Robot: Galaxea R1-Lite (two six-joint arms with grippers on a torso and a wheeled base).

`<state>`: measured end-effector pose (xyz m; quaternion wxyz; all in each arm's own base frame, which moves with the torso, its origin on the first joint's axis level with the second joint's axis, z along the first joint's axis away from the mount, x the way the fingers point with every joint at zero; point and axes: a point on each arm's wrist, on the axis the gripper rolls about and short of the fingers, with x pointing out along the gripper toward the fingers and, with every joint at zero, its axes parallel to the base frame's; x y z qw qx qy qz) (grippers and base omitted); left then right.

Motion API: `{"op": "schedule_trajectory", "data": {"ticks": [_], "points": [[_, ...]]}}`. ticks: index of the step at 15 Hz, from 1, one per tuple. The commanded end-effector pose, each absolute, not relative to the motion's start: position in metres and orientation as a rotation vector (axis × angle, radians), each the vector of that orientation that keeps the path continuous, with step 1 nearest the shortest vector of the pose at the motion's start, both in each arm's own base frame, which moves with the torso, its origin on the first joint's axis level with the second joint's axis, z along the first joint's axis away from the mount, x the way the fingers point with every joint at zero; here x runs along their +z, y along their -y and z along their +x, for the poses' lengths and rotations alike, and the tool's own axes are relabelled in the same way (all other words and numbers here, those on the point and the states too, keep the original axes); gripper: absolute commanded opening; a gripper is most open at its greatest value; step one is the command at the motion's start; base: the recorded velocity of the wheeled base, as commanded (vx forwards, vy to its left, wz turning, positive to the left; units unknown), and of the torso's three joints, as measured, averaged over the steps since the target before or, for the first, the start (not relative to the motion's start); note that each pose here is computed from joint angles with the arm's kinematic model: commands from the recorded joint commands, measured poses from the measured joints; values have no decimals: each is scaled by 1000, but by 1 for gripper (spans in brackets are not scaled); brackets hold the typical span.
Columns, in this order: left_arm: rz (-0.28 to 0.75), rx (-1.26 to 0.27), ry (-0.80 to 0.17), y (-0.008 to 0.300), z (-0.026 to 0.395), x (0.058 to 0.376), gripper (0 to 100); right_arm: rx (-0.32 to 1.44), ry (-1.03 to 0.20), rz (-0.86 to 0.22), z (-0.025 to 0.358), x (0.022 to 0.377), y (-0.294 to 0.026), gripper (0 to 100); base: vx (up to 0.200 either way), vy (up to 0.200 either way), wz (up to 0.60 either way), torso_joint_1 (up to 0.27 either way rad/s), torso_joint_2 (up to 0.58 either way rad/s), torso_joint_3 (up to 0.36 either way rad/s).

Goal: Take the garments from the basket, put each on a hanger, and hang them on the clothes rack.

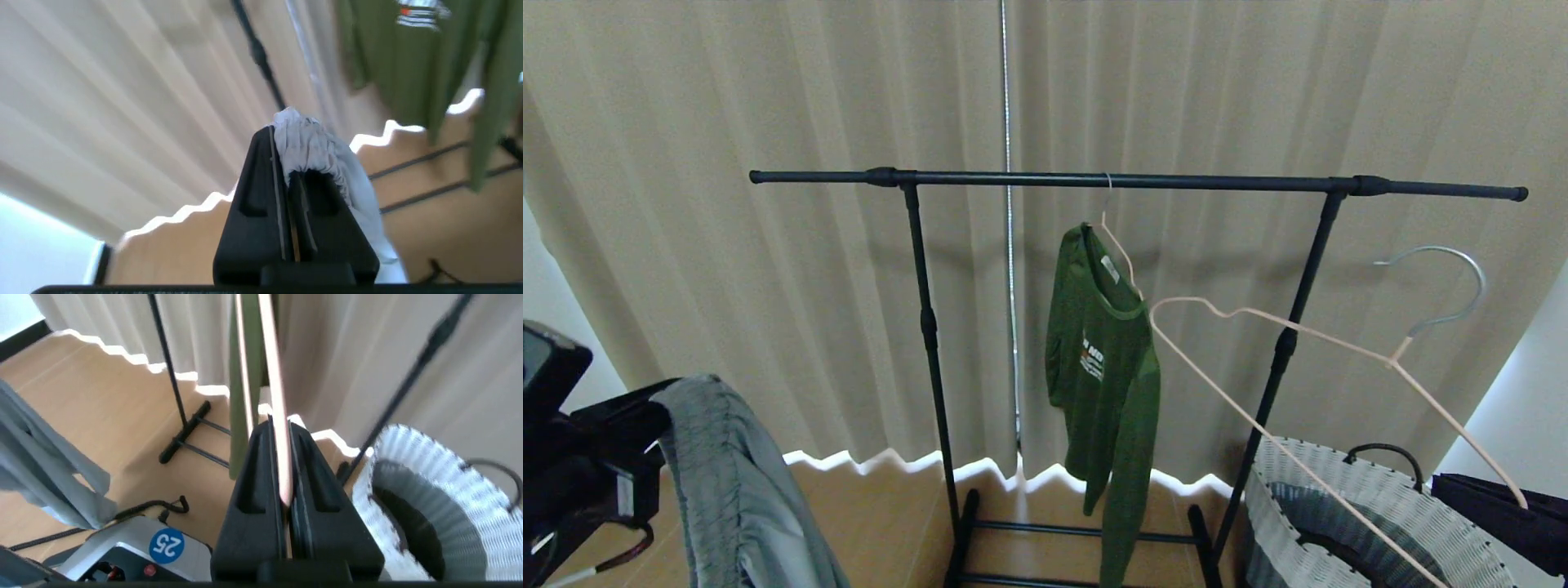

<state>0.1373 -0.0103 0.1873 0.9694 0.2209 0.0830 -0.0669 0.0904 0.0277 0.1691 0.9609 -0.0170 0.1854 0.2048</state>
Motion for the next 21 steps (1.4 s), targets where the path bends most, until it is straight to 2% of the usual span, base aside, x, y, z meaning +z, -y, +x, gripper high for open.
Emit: {"op": "schedule_trajectory", "data": {"ticks": [1, 5, 7, 8, 10, 13, 15, 17, 21], "points": [[444, -96, -227, 20, 172, 200, 0, 475, -432, -48, 112, 173, -41, 0, 0, 0, 0, 0, 0, 0], [300, -109, -249, 70, 232, 228, 0, 618, -497, 46, 134, 186, -78, 0, 0, 0, 0, 0, 0, 0], [241, -87, -249, 90, 259, 234, 0, 679, -496, 58, 136, 193, -92, 0, 0, 0, 0, 0, 0, 0], [241, -87, -249, 90, 259, 234, 0, 679, -496, 58, 136, 193, -92, 0, 0, 0, 0, 0, 0, 0], [217, -59, -264, 107, 292, 239, 0, 787, -453, 78, 131, 199, -111, 0, 0, 0, 0, 0, 0, 0], [169, -56, -288, 119, 307, 249, 0, 843, -453, 94, 139, 194, -132, 0, 0, 0, 0, 0, 0, 0], [128, 4, -299, 135, 322, 258, 0, 887, -427, 93, 142, 193, -147, 0, 0, 0, 0, 0, 0, 0], [135, 52, -295, 144, 333, 260, 0, 920, -422, 88, 138, 196, -152, 0, 0, 0, 0, 0, 0, 0], [144, 16, -289, 157, 328, 262, 0, 919, -440, 79, 147, 193, -163, 0, 0, 0, 0, 0, 0, 0]]}}
